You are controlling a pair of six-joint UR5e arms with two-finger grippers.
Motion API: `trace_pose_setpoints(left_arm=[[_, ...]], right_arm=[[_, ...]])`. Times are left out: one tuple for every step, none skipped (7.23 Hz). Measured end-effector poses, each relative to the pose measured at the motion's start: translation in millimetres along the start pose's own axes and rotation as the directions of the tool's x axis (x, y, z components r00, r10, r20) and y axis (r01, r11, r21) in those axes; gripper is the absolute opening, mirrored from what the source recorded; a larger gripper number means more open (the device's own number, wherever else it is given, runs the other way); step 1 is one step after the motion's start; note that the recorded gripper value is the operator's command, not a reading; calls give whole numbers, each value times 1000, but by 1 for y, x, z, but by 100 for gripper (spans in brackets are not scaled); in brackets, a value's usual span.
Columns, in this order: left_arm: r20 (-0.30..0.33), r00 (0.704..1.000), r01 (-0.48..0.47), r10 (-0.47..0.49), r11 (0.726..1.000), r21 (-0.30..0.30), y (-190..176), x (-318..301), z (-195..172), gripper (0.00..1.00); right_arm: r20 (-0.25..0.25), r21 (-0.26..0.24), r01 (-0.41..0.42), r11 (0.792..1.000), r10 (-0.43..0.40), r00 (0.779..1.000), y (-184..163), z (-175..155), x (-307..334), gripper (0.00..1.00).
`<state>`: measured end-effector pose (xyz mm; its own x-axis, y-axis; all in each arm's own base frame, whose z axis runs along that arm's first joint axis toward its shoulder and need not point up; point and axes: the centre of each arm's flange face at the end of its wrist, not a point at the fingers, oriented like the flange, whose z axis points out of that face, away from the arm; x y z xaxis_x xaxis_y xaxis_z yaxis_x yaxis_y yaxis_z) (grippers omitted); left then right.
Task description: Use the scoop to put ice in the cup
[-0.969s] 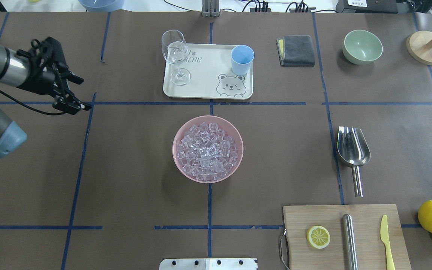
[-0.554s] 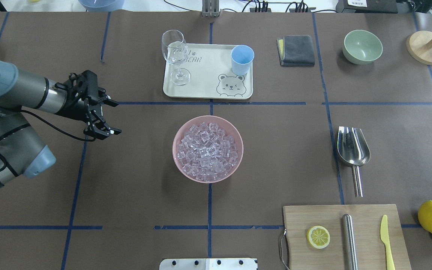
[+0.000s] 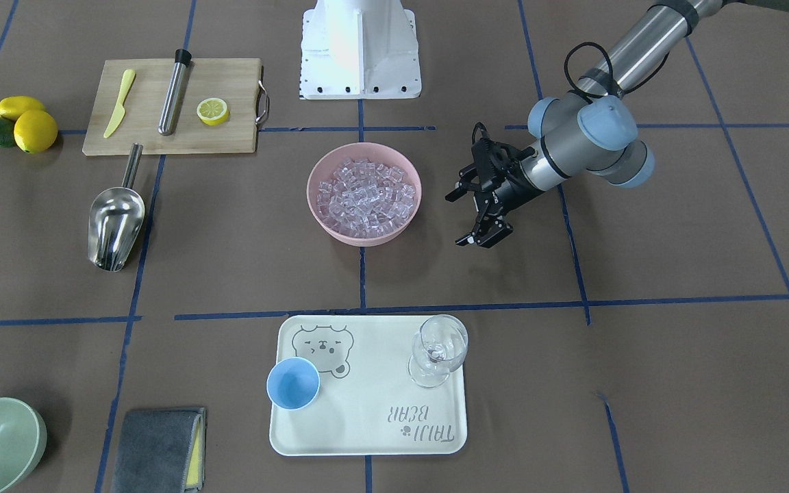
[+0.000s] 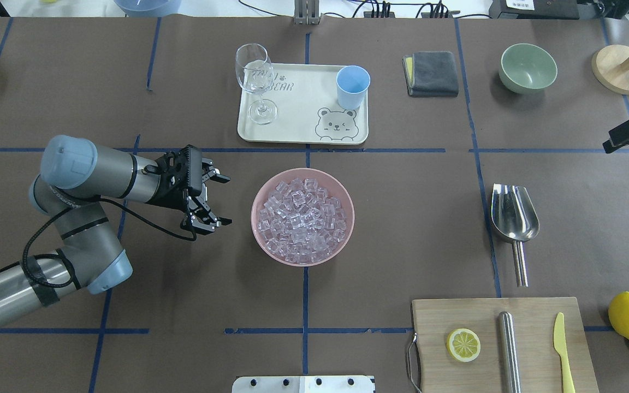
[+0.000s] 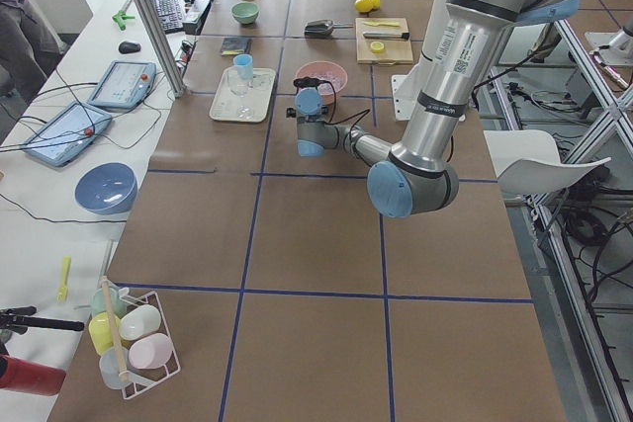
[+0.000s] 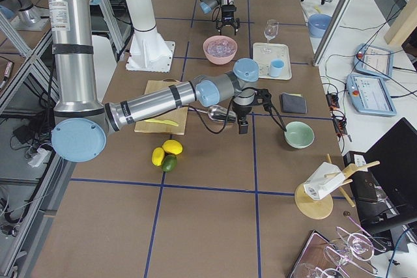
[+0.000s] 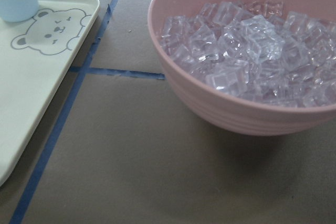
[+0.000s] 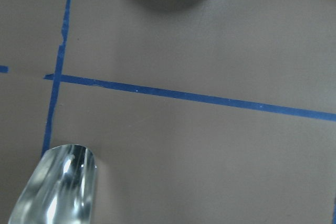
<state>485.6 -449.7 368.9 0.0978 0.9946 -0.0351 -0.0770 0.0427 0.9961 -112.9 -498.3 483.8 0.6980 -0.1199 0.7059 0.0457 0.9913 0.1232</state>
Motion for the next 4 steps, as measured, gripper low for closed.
trace_pose_setpoints(left_arm=[[6,1000,-11,11,1000,17,0,10,14,100],[21,1000,-19,18,999,32,0,19,23,100],[30,999,-22,21,999,43,-3,23,28,100],[34,999,-22,20,999,49,-5,24,30,100]], right_arm=[[-5,1,-29,1000,29,1000,6,3,-25,100],[-11,2,-63,998,63,998,15,7,-50,100],[-12,0,-104,995,104,995,27,12,-72,100],[-5,-2,-137,991,137,991,42,19,-88,100]])
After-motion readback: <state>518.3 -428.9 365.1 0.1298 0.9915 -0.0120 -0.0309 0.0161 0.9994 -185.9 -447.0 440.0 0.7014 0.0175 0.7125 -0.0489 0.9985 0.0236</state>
